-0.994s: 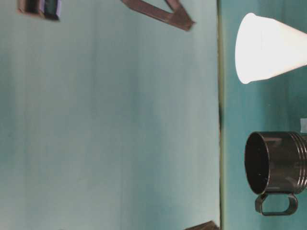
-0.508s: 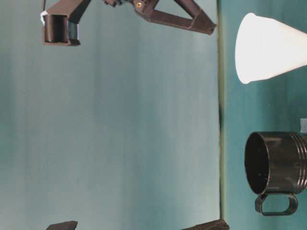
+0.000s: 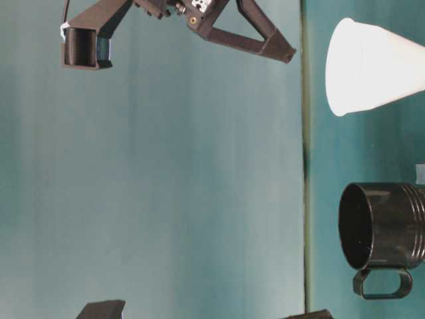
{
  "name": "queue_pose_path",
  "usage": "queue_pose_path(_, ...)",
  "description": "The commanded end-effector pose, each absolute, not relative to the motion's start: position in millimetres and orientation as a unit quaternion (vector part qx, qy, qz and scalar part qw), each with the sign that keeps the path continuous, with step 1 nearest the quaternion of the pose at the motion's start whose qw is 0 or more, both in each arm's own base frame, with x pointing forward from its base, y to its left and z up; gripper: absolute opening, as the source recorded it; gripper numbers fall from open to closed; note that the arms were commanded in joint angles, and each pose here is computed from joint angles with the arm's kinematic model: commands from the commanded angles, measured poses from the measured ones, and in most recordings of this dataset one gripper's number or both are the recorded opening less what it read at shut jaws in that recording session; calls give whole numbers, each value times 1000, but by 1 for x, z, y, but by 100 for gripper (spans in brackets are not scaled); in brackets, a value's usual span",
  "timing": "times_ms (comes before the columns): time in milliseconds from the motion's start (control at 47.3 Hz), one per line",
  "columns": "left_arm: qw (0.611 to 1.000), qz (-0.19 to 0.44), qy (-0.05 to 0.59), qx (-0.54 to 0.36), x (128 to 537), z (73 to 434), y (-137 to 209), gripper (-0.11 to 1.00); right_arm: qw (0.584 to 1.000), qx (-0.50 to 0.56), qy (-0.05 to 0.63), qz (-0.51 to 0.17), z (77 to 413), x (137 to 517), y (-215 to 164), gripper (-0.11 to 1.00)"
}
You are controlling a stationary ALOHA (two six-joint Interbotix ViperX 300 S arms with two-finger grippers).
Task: Holding the cup holder with the left arm, the right arm places the cup into the cup holder.
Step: 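Lower left gripper to black holder handle and right gripper over white cup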
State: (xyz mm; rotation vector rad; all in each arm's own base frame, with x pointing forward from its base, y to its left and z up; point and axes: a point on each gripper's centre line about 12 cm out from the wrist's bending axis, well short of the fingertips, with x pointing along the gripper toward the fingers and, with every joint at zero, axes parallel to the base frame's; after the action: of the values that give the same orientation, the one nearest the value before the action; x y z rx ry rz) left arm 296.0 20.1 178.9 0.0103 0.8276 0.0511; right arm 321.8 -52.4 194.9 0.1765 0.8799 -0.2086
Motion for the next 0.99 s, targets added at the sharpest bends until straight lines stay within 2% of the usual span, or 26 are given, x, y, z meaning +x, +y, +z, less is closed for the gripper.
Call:
queue_pose_path(0, 922, 25, 385, 6, 305, 191, 21, 3, 905, 79, 407, -99, 206, 329, -55, 11)
queue_pose_path(127, 922, 27, 386, 5, 306, 191, 22, 3, 901, 80, 414, -100, 201, 331, -55, 32)
queue_pose_path(296, 921, 29, 389, 4, 305, 190, 23, 3, 896, 81, 424, -101, 193, 333, -56, 79)
queue_pose_path(402, 920, 30, 392, 4, 304, 190, 24, 3, 894, 77, 430, -99, 188, 334, -56, 97)
queue_pose_path(973, 921, 34, 389, -1, 302, 191, 25, 3, 887, 72, 445, -101, 174, 337, -62, 96)
